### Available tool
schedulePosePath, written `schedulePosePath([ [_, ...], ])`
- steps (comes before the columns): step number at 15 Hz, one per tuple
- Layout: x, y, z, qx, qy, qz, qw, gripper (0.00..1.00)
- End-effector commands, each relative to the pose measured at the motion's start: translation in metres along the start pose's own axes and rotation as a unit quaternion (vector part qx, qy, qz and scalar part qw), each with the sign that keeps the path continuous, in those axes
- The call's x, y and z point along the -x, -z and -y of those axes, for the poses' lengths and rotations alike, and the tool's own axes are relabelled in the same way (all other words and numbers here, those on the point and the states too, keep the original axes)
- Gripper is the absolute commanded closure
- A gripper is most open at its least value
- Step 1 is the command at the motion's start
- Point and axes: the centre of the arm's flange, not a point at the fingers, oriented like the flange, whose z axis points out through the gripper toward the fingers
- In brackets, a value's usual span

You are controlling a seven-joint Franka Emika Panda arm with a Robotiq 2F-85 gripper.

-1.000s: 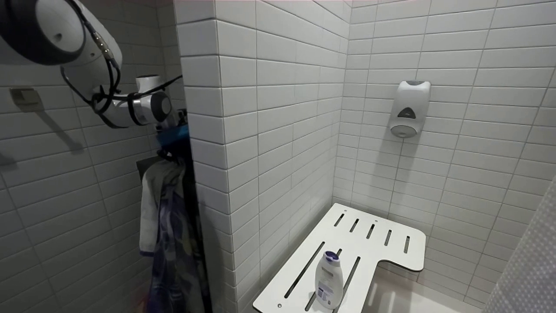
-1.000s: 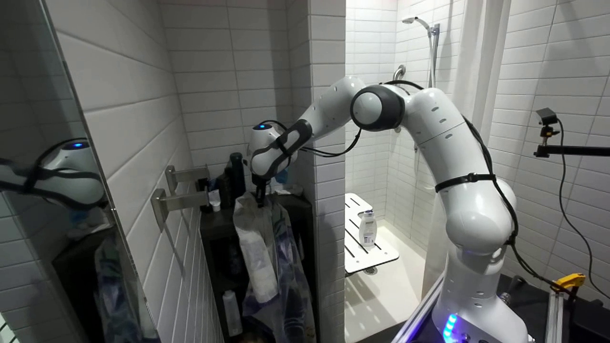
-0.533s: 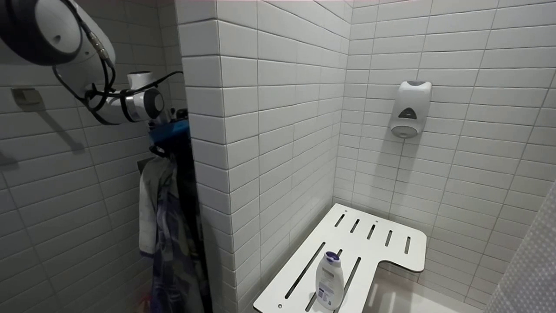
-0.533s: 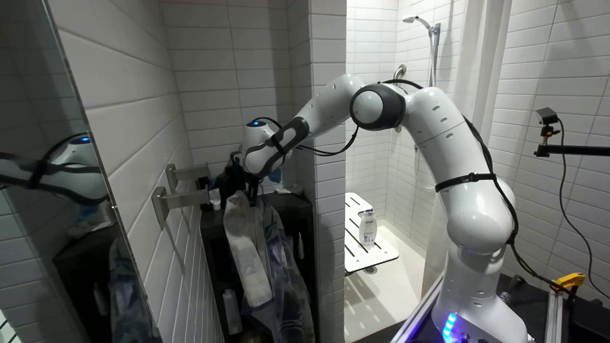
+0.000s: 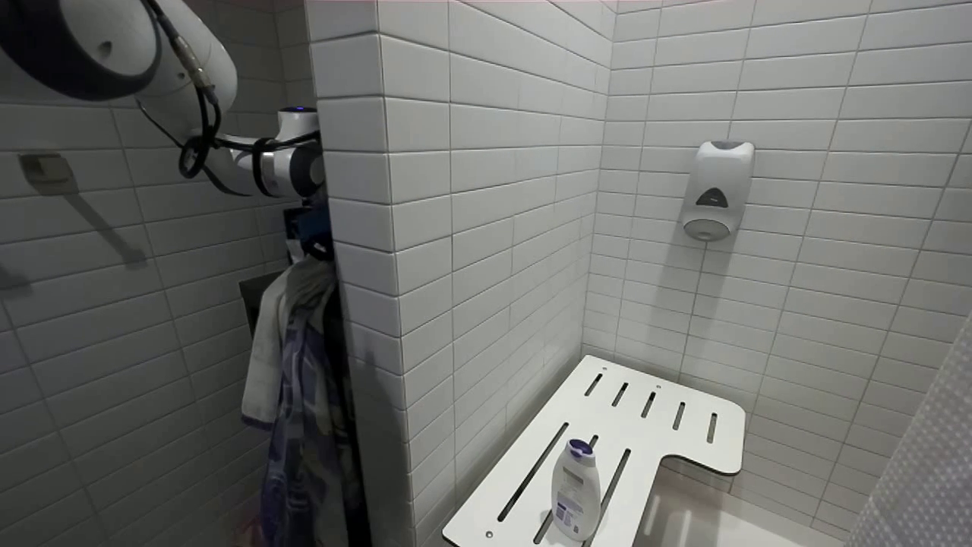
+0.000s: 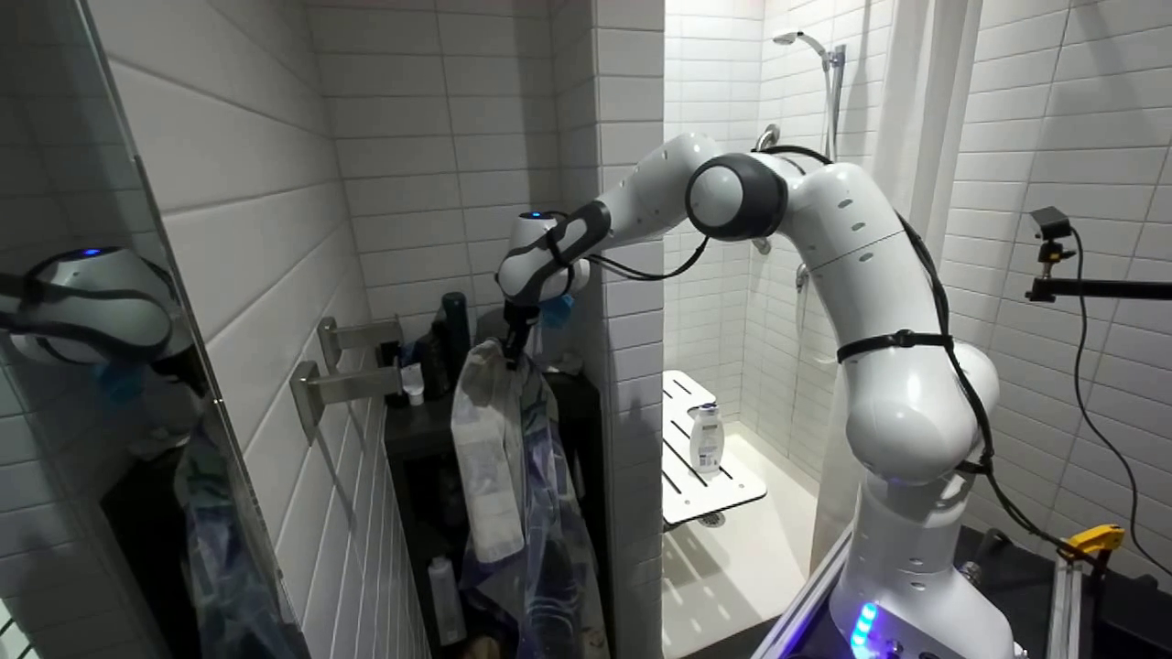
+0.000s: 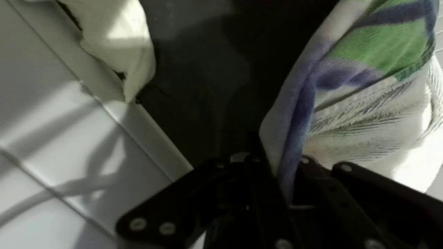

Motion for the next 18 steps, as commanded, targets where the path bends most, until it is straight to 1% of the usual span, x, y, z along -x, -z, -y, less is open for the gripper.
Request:
schedulePosePath([
  [1, 0.012, 0.009, -0.022, 0.002, -0.012, 0.006, 0.9999, 0.97],
  [4, 0.005, -0.005, -0.012, -0.007, 0.008, 0.028, 0.9995, 0.97],
  [6, 0.003, -0.018, -0.008, -0.013, 0.010, 0.043, 0.9989, 0.97],
  [8, 0.007, -0.032, -0.011, -0.018, 0.006, 0.057, 0.9982, 0.97],
  [11, 0.013, -0.052, -0.013, -0.025, 0.005, 0.065, 0.9976, 0.97],
  [12, 0.011, -0.045, -0.009, -0.025, 0.006, 0.055, 0.9982, 0.97],
  [13, 0.016, -0.041, -0.001, -0.030, 0.001, 0.055, 0.9980, 0.88],
  [17, 0.015, -0.041, -0.001, -0.030, 0.001, 0.055, 0.9980, 0.88],
  [18, 0.015, -0.039, -0.001, -0.030, -0.001, 0.059, 0.9978, 0.97],
])
